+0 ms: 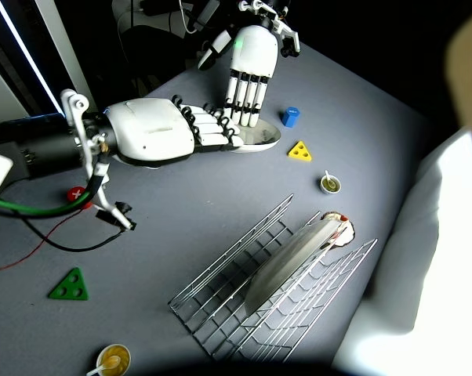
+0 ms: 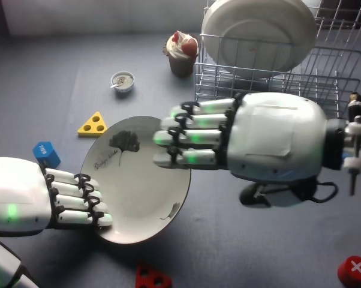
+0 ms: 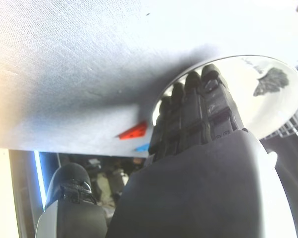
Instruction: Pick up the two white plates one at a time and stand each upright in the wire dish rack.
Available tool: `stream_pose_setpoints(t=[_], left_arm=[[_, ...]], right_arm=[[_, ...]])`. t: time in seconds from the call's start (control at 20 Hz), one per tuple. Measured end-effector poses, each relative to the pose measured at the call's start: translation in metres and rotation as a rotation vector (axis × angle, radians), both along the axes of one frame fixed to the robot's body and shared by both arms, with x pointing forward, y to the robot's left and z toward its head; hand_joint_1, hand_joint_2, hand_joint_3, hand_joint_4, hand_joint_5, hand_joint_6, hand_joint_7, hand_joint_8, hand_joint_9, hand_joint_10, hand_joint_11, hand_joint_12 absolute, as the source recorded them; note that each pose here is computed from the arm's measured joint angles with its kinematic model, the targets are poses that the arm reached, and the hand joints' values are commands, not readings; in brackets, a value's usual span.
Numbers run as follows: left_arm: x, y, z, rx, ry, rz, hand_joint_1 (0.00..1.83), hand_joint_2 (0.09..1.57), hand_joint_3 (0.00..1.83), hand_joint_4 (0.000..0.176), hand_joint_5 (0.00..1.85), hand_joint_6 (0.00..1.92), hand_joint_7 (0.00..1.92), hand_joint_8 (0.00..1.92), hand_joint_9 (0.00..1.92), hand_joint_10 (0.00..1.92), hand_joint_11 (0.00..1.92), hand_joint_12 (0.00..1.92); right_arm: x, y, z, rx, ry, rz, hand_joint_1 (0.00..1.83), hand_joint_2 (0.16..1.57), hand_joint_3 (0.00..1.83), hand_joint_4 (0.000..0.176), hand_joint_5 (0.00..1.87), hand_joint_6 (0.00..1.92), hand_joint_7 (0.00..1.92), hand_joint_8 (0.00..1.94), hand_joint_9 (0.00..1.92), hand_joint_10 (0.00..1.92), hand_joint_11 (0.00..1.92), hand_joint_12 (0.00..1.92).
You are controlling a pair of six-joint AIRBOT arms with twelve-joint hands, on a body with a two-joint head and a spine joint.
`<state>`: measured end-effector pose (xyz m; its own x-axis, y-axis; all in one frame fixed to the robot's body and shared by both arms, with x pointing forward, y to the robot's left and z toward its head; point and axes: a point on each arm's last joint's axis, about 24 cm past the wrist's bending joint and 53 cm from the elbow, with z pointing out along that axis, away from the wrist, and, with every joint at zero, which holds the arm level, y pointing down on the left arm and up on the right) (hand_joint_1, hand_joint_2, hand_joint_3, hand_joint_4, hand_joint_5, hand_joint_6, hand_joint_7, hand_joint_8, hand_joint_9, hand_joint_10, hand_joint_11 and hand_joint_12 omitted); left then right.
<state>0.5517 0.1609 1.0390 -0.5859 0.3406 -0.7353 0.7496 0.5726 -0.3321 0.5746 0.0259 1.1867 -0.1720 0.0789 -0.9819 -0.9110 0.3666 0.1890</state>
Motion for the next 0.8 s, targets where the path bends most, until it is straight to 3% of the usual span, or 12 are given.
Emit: stream_pose_setpoints(t=[0.15,0.3,0.6,0.8], left_arm=[[0.0,0.0,0.0,0.001,-0.001,-0.001,0.0,0.99,0.0,0.0,0.13,0.0,0.15,0.0,0.13,0.01,0.17,0.01],[0.0,0.0,0.0,0.001,0.0,0.001,0.0,1.0,0.0,0.0,0.12,0.0,0.14,0.01,0.11,0.0,0.15,0.01],[0.0,0.0,0.0,-0.004,0.002,0.003,0.0,1.0,0.0,0.0,0.16,0.0,0.19,0.0,0.18,0.0,0.18,0.01],[0.001,0.0,0.0,-0.006,0.004,0.004,0.0,0.99,0.0,0.0,0.16,0.0,0.19,0.0,0.19,0.0,0.18,0.01]], right_arm=[[-0.009,0.013,0.007,-0.012,-0.149,0.028,1.25,0.9,0.0,0.0,0.22,0.0,0.12,0.0,0.13,0.0,0.22,0.04],[-0.013,0.027,0.011,0.019,-0.179,0.043,1.25,0.87,0.0,0.0,0.18,0.0,0.1,0.0,0.12,0.0,0.24,0.05],[0.007,0.033,-0.001,0.017,-0.126,-0.009,1.24,0.89,0.0,0.0,0.16,0.0,0.13,0.01,0.13,0.01,0.21,0.04],[0.004,0.045,-0.015,0.013,-0.087,-0.005,1.27,0.9,0.0,0.0,0.18,0.01,0.15,0.01,0.14,0.0,0.2,0.04]])
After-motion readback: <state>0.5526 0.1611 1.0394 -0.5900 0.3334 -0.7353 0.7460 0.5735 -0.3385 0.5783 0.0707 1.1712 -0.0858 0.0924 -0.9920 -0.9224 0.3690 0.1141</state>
